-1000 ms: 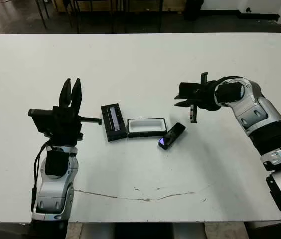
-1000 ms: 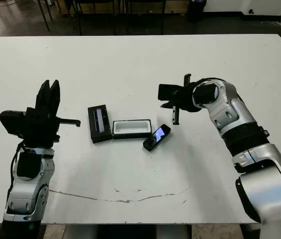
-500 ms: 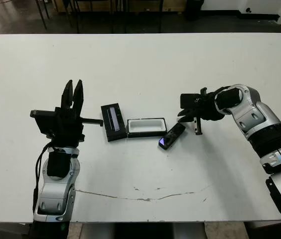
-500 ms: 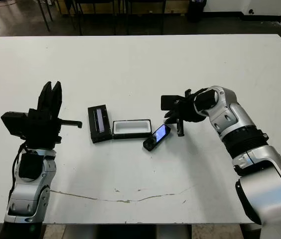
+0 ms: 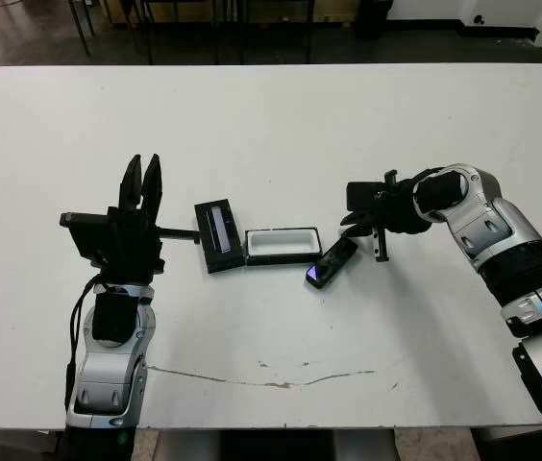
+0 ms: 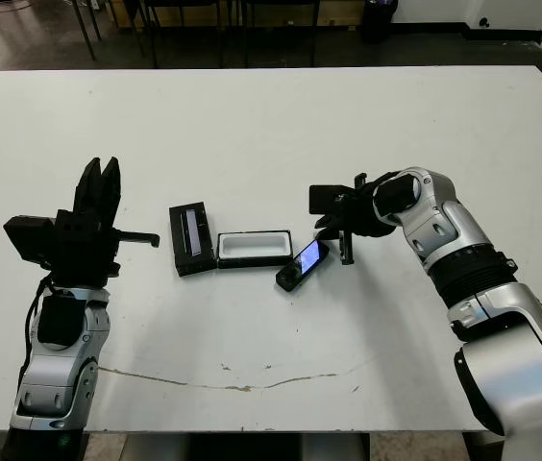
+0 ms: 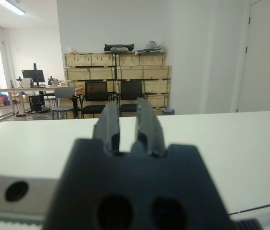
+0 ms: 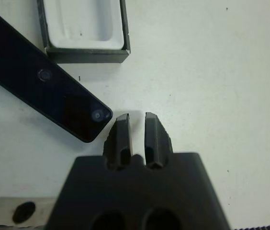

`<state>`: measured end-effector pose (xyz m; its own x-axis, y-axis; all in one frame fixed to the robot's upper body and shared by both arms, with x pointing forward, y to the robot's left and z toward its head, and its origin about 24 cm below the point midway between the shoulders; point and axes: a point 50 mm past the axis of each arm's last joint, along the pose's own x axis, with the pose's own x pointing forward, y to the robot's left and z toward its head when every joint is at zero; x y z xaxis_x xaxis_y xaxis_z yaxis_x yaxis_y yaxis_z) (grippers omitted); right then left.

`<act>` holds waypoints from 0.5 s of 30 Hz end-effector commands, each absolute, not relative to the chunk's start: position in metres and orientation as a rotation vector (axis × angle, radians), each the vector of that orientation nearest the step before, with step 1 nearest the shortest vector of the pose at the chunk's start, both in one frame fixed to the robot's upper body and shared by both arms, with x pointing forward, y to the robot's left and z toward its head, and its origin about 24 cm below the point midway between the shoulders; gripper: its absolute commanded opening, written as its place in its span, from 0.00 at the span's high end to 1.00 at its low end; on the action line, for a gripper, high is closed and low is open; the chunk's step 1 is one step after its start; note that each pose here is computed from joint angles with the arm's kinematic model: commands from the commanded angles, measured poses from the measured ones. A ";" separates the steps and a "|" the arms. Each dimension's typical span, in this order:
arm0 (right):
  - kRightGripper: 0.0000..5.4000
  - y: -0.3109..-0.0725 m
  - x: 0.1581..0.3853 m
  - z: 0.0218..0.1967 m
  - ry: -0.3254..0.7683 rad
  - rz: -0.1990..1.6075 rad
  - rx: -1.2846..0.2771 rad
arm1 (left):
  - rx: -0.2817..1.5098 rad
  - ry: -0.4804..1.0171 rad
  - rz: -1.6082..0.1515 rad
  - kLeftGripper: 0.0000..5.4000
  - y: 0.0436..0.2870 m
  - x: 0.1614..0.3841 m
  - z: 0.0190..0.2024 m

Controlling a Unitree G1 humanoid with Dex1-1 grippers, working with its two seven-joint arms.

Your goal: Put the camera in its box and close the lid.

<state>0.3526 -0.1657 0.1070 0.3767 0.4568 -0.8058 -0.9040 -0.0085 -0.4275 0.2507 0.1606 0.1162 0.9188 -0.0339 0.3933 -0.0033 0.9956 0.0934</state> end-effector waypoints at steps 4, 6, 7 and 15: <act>1.00 -0.162 0.357 0.113 0.470 1.123 -1.154 | 0.091 -0.369 -0.007 1.00 0.160 0.249 0.108; 1.00 -0.161 0.358 0.114 0.471 1.115 -1.148 | 0.091 -0.371 -0.005 1.00 0.160 0.249 0.108; 1.00 -0.161 0.358 0.114 0.474 1.111 -1.144 | 0.089 -0.372 -0.004 1.00 0.160 0.249 0.108; 1.00 -0.155 0.356 0.110 0.486 1.131 -1.144 | 0.078 -0.365 0.002 1.00 0.158 0.248 0.108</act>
<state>0.3569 -0.1586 0.1126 0.4154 0.4548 -0.7877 -0.8826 -0.0080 -0.4701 0.2502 0.1565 0.1152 0.9190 -0.0255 0.3935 -0.0045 0.9972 0.0750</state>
